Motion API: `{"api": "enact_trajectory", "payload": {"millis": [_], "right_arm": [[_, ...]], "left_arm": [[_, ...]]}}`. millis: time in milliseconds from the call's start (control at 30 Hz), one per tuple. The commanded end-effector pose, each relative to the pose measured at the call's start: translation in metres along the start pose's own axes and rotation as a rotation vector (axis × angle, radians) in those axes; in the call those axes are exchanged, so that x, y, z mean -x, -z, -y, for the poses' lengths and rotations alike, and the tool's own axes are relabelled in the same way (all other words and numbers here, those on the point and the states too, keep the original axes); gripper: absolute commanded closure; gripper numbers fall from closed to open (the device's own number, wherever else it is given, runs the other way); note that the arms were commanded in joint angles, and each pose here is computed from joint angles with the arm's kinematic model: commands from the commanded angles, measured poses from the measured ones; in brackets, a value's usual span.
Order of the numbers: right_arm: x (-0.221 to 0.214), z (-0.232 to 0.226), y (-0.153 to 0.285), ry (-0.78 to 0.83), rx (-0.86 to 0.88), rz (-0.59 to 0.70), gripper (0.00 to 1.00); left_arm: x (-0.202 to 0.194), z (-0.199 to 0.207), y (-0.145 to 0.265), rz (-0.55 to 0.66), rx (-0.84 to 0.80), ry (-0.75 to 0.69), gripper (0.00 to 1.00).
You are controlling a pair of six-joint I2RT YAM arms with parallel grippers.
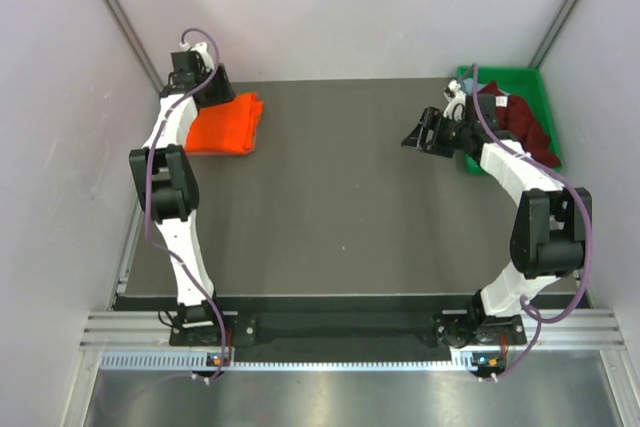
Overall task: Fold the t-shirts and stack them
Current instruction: Neatly place the folded tshirt to the corner
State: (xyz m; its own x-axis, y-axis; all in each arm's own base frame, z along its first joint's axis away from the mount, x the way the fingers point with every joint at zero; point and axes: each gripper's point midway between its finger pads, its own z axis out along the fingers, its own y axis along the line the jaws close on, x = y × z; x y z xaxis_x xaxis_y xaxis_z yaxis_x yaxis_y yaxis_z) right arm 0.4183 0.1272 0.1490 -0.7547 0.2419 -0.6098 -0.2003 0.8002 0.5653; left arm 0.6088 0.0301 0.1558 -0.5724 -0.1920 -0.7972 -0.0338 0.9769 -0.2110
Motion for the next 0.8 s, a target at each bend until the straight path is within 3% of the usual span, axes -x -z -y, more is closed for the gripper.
{"api": "enact_trajectory", "payload": {"millis": [0, 467, 600, 767], "right_arm": [[0.021, -0.006, 0.011, 0.045, 0.012, 0.065, 0.27], [0.023, -0.007, 0.013, 0.042, 0.010, 0.068, 0.25], [0.025, -0.007, 0.016, 0.039, -0.013, 0.070, 0.25], [0.034, -0.012, 0.033, 0.039, -0.061, 0.084, 0.23]], "left_arm": [[0.008, 0.041, -0.012, 0.048, -0.212, 0.087, 0.42], [-0.020, 0.069, -0.042, -0.002, -0.339, 0.126, 0.42], [-0.034, 0.080, -0.046, -0.049, -0.361, 0.060, 0.42], [-0.008, 0.107, -0.014, -0.040, -0.436, 0.058, 0.43]]}}
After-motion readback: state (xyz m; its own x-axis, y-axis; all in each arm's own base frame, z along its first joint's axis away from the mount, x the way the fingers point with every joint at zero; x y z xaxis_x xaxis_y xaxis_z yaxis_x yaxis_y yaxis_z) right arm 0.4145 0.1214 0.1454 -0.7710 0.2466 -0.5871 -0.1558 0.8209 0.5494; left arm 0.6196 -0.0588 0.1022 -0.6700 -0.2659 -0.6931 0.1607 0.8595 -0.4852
